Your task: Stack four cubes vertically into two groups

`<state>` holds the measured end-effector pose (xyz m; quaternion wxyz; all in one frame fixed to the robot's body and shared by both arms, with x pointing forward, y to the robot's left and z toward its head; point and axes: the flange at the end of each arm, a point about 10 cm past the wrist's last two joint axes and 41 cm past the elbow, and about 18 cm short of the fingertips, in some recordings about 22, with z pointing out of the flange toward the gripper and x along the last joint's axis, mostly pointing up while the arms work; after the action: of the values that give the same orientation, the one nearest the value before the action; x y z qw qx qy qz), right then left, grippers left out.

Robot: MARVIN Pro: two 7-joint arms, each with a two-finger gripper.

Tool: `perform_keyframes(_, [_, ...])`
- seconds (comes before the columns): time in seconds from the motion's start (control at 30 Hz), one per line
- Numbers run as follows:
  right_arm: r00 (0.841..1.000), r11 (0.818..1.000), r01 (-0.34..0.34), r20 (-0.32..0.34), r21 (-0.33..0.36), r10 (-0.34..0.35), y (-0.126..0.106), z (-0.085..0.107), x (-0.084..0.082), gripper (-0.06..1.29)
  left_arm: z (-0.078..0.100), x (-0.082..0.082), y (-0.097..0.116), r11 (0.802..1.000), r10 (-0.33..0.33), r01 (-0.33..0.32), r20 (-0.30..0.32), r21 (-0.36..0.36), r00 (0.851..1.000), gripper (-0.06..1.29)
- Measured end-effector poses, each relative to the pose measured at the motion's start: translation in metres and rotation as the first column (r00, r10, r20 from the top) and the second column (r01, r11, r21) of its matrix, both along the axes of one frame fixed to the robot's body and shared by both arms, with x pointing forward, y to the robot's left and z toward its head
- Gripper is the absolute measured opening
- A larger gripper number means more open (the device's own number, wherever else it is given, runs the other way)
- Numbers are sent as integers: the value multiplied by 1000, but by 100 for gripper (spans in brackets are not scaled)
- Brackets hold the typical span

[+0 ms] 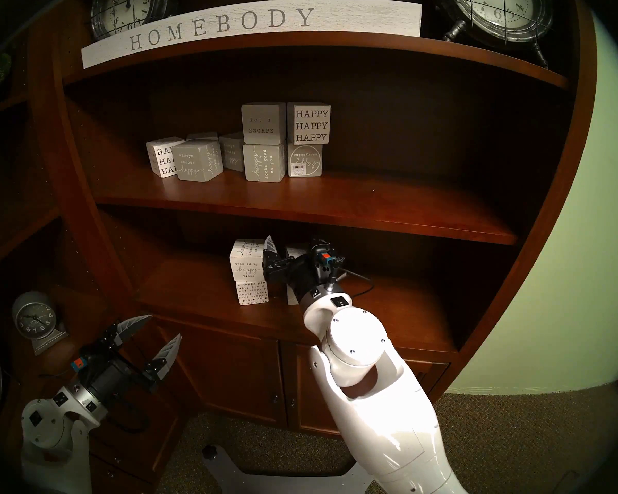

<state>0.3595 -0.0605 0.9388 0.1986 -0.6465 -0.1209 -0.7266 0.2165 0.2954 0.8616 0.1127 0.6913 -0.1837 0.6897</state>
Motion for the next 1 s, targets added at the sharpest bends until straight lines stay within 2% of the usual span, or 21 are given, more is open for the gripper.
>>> perform_keyframes(0.13, [997, 997, -72, -3, -21, 72, -5, -6, -17, 119, 0, 0, 0, 1000, 0, 0, 1, 0, 1000, 120])
perform_keyframes(0.37, [988, 986, -155, 2, -67, 156, -24, -8, -39, 119, 0, 0, 0, 1000, -1, 1, 1, 0, 1000, 120])
perform_keyframes(0.43, [981, 976, -193, 2, -98, 194, -37, -8, -48, 119, -1, 0, 0, 1000, -1, 1, 0, -1, 1000, 120])
perform_keyframes(0.63, [962, 951, -271, -10, -148, 272, -55, -10, -66, 119, -1, 1, 0, 1000, -2, 2, 0, -1, 1000, 120])
perform_keyframes(0.73, [948, 933, -317, -17, -169, 319, -61, -10, -76, 119, -2, 1, 1, 1000, -1, 1, 0, -2, 1000, 120])
perform_keyframes(0.77, [937, 921, -347, -24, -179, 348, -63, -11, -82, 119, -2, 1, 1, 1000, -2, 2, 0, -1, 1000, 120])
perform_keyframes(0.97, [894, 872, -447, -60, -202, 444, -70, -20, -102, 119, -2, 1, 1, 1000, -2, 2, 1, -1, 1000, 120])
perform_keyframes(1.0, [882, 858, -469, -66, -208, 466, -73, -21, -106, 119, -2, 1, 1, 1000, -3, 3, 1, -1, 1000, 120])
